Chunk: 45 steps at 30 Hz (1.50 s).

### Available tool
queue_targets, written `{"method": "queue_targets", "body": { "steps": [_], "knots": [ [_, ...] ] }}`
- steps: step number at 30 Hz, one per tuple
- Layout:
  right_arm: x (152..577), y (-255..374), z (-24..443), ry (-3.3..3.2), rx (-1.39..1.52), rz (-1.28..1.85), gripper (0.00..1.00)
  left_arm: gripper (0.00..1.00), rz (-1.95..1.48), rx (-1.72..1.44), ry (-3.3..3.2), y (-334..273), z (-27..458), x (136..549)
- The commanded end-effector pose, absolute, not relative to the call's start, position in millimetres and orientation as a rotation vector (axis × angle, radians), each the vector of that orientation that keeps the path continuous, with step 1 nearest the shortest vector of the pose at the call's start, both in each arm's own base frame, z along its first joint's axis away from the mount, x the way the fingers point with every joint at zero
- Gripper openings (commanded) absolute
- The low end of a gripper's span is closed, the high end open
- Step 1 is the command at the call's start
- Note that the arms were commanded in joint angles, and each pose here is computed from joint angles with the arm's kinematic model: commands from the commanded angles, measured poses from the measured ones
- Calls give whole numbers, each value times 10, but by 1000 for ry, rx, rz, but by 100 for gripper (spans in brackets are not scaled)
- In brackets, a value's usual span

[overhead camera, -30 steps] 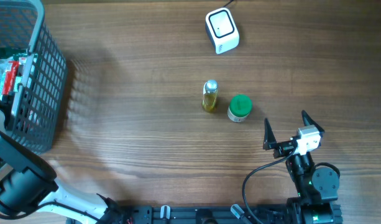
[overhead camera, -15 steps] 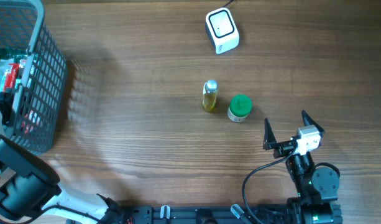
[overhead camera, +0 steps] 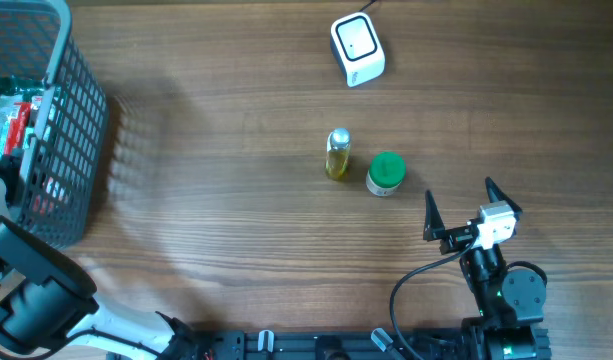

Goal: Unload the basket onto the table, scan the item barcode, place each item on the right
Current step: 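Grasp the red-and-white Bellove tissue pack with the left gripper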

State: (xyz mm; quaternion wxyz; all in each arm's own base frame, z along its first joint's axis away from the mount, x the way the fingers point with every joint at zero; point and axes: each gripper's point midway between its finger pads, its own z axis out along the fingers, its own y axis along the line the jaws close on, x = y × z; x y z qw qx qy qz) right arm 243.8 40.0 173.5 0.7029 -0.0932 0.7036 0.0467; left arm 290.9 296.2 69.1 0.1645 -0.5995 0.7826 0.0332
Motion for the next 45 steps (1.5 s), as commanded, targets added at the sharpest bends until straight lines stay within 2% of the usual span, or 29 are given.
{"method": "queue_targets", "body": {
  "steps": [1,5,8,17,26,32,34,35,45],
  "knots": [
    [2438,409,1737,1562,-218,105,100,91,155,-1601,2337,2952,663,2849],
    [2438,409,1737,1562,-218,105,100,80,152,-1601,2338,2948,663,2851],
    [2438,409,1737,1562,-218,105,100,78,147,-1603,2342,2938,657,2848],
    [2438,409,1737,1562,-218,105,100,82,172,-1530,2435,2950,502,2829],
    [2438,409,1737,1562,-218,105,100,85,144,-1579,2520,2888,125,2768],
    [2438,409,1737,1562,-218,105,100,67,148,-1575,2509,2906,154,2778],
    [2438,409,1737,1562,-218,105,100,52,150,-1574,2505,2910,175,2778],
    [2438,409,1737,1562,-218,105,100,49,151,-1571,2500,2913,198,2781],
    [2438,409,1737,1562,-218,105,100,45,185,-1504,2383,2990,796,2865]
  ]
}}
